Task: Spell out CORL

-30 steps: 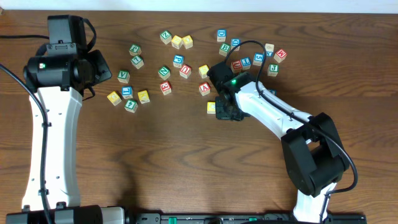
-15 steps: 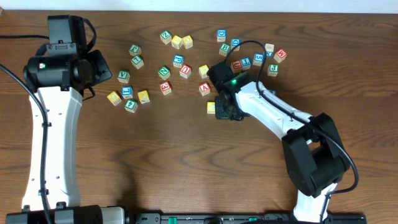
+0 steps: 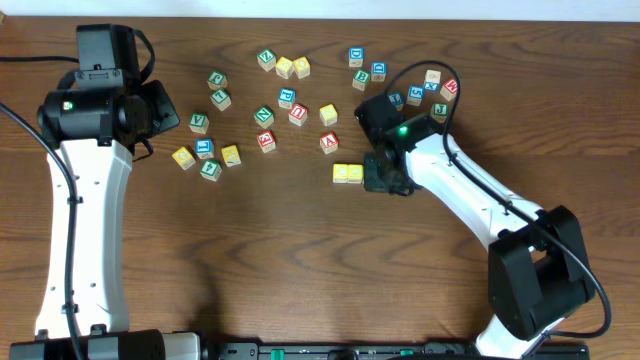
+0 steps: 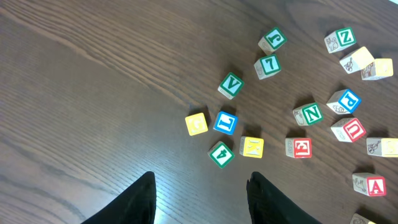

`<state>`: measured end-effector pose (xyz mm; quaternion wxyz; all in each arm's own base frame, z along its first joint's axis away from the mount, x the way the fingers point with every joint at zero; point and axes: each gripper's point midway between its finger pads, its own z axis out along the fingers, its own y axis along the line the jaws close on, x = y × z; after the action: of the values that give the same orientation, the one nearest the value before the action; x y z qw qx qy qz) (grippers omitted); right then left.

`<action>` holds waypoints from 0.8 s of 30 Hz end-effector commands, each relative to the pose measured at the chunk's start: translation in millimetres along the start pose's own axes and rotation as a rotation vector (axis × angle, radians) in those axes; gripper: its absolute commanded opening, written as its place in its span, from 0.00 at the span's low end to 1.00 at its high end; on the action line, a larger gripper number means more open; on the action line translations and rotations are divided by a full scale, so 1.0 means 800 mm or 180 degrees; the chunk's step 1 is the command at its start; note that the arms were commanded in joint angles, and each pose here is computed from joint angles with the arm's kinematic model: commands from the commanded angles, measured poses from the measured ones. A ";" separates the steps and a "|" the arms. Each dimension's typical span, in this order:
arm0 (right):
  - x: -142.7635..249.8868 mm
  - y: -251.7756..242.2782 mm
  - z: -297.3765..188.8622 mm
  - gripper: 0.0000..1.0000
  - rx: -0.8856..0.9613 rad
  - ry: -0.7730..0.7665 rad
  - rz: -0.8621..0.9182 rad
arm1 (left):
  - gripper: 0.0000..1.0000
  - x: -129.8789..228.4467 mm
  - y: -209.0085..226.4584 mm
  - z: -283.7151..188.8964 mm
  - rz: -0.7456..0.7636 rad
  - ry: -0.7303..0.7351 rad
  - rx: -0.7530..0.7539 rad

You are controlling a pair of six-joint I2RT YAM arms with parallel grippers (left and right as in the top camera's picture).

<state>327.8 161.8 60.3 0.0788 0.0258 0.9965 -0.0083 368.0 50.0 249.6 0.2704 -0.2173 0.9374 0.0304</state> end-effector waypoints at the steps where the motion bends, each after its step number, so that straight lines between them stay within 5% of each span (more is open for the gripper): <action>1: 0.008 -0.016 0.017 0.04 0.0065 0.0068 0.0106 | 0.47 0.000 0.001 0.003 0.0043 0.0018 -0.0026; 24: -0.009 -0.010 0.053 0.06 -0.0162 -0.0233 0.0126 | 0.47 0.000 0.001 0.003 0.0043 0.0018 -0.0026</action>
<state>341.0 156.9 23.5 0.1186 0.0448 0.9917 0.0230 368.0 50.0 249.5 0.2702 -0.2173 0.9375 0.0305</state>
